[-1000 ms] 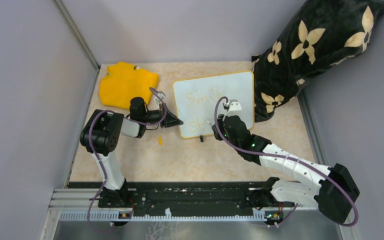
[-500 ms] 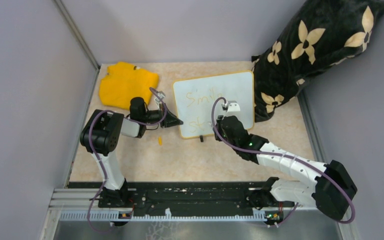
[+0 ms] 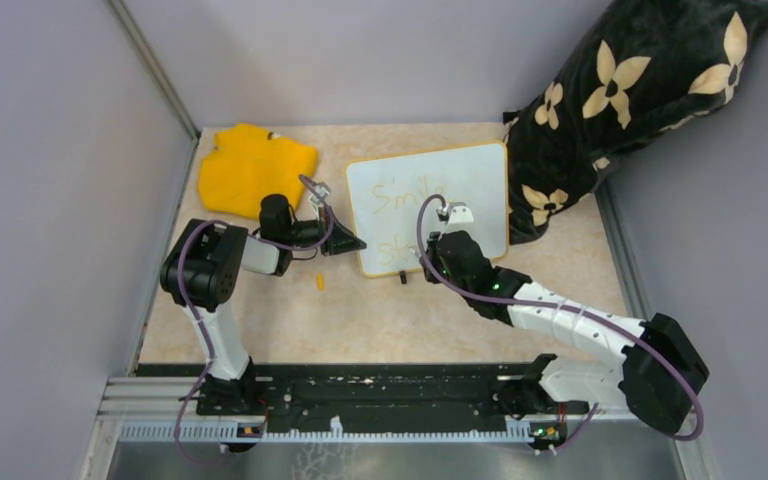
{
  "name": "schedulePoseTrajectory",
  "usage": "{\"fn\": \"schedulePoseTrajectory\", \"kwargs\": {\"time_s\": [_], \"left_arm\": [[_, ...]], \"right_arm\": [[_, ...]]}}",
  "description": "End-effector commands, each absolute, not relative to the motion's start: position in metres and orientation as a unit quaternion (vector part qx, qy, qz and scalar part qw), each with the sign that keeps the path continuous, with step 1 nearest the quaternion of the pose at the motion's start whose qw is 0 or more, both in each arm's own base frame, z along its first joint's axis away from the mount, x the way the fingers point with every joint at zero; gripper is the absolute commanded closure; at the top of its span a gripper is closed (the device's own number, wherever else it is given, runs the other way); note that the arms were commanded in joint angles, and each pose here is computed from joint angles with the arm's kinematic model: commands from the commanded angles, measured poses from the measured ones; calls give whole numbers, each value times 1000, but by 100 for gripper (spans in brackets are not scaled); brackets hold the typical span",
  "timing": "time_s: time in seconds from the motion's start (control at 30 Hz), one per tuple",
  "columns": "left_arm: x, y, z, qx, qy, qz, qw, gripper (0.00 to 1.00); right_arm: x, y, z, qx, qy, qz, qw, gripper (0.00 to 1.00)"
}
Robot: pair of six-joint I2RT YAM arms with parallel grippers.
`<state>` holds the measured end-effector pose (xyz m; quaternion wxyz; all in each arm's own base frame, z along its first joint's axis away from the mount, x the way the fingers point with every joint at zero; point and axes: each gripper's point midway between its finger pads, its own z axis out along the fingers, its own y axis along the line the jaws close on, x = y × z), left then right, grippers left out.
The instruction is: Write a sentence on the whiteboard
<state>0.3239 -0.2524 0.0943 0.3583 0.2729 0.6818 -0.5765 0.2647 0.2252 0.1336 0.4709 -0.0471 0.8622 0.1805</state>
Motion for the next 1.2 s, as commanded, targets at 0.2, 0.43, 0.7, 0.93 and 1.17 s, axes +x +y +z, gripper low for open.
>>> {"fn": "schedulePoseTrajectory", "kwargs": {"time_s": [0.2, 0.43, 0.7, 0.93, 1.17], "left_arm": [[324, -253, 82, 254, 702, -572, 340, 100], [324, -253, 82, 254, 702, -571, 341, 100], [323, -253, 82, 254, 702, -572, 340, 100], [324, -253, 82, 254, 702, -571, 341, 100], [324, -253, 83, 256, 701, -572, 342, 100]], "right_arm": [[271, 221, 134, -37, 861, 170, 479, 100], [263, 208, 126, -33, 865, 157, 475, 100], [264, 201, 131, -26, 863, 144, 483, 100], [274, 206, 148, -24, 854, 144, 500, 100], [282, 212, 161, -29, 847, 145, 510, 100]]}}
